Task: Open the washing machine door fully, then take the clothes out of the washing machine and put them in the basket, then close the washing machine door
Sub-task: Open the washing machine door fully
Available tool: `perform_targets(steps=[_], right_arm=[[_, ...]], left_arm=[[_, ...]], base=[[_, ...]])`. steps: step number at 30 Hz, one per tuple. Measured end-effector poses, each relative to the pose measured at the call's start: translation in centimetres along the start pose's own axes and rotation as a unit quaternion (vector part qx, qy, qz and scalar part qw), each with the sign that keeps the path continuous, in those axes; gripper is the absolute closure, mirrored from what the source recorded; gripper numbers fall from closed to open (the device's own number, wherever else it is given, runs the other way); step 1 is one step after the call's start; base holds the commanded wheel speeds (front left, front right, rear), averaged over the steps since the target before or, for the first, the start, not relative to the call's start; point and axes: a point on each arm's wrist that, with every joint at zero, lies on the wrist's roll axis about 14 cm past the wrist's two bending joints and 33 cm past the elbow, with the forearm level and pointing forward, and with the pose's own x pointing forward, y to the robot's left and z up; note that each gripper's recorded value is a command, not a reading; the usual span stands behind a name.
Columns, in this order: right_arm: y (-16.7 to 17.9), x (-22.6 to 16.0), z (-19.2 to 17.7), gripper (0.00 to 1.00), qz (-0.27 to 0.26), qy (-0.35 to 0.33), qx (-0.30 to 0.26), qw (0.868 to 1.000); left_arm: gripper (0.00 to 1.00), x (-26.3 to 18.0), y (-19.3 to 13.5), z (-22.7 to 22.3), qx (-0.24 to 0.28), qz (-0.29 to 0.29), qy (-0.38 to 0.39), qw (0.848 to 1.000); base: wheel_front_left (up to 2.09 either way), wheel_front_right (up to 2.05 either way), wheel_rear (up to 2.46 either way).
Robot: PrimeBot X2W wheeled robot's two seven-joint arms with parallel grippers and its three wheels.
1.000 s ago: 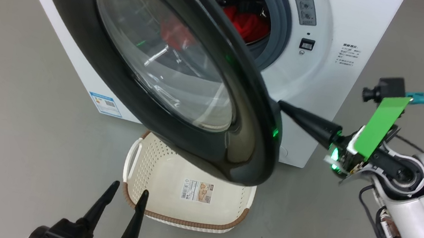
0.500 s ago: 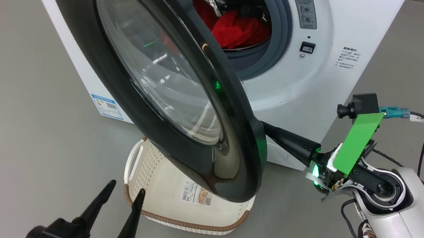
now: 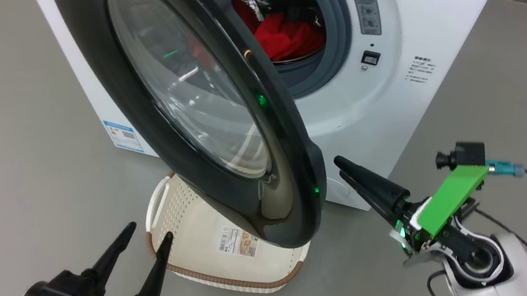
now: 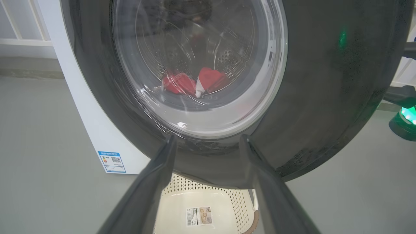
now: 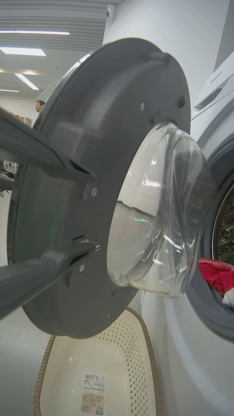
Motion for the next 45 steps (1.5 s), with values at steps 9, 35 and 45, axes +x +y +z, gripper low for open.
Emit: perform_targets(steps=[9, 35, 45], right_arm=[[-3.2, -2.9, -0.2, 0.0, -0.041, -0.054, 0.019, 0.998], [-12.4, -13.7, -2.7, 0.0, -0.191, -0.233, 0.045, 0.952], [-13.6, -15.4, -2.9, 0.0, -0.261, -0.247, -0.162, 0.919]], left_arm=[[0.0, 0.0, -0.2, -0.4, -0.001, -0.004, 0.006, 1.0], [0.0, 0.8, -0.9, -1.1, -0.004, -0.018, 0.015, 1.0], [0.0, 0.6, -0.9, -1.1, -0.005, -0.018, 0.015, 1.0]], base=[[0.0, 0.0, 0.0], [0.0, 0.0, 0.0], [0.0, 0.0, 0.0]])
